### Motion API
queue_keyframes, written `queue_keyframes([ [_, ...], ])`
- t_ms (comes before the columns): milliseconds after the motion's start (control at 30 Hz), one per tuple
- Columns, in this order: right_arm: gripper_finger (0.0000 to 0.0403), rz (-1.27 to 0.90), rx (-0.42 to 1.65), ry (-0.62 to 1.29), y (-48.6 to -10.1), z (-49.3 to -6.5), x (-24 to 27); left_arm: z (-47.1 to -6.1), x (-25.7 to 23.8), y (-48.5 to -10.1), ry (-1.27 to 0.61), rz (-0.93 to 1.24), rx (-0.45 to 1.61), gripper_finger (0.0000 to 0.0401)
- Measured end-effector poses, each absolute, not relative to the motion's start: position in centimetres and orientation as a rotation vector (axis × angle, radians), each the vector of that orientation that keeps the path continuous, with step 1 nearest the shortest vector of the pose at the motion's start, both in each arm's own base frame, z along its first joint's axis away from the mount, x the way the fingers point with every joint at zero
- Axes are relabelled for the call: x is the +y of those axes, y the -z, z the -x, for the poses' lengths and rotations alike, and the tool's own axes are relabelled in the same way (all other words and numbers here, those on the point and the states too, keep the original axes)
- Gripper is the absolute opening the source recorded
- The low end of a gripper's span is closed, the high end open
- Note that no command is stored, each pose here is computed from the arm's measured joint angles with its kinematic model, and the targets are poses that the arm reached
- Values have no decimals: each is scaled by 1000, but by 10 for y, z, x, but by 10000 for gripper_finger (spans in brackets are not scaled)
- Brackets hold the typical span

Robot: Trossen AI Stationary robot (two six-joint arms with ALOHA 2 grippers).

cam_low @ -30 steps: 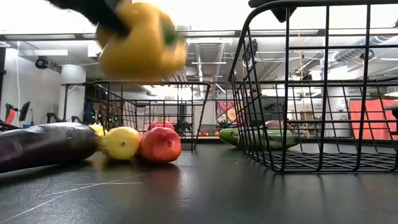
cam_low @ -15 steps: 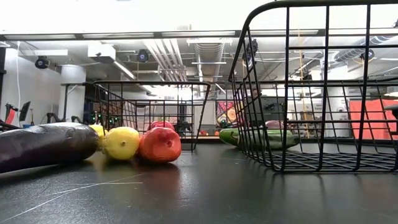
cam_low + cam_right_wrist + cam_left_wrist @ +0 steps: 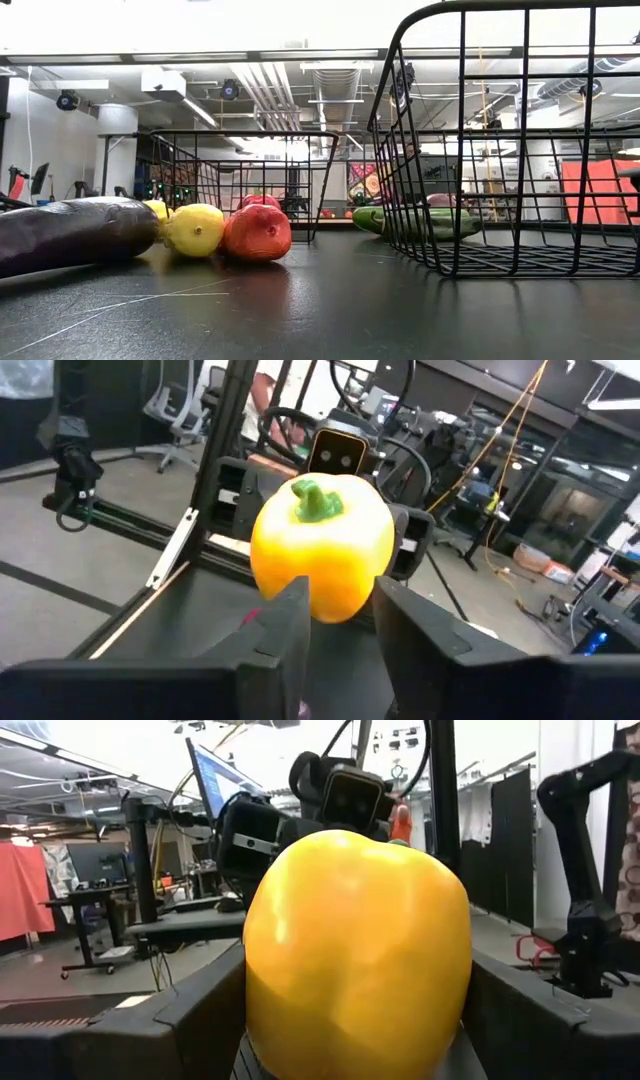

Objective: Sort produce into baskets
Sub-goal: Put the yellow bell pepper into the bottom black wire basket

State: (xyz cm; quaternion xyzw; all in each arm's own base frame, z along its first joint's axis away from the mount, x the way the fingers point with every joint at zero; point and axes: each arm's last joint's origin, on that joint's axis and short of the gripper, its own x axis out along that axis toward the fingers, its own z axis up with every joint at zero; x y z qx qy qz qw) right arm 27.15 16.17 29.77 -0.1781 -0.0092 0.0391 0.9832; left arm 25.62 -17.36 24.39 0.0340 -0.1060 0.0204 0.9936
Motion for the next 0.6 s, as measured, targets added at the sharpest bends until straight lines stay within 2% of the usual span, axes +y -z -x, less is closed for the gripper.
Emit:
queue_keyframes([
  [100,149,349,-9,-75,-299,-276,161,-258,-174,-243,-44,-81,-207,295],
  [400,307,334,-8,-58,-299,-290,164,-261,-170,-247,-64,-87,-223,296],
  [600,354,361,-3,-26,-301,-309,163,-263,-166,-250,-81,-57,-251,297],
])
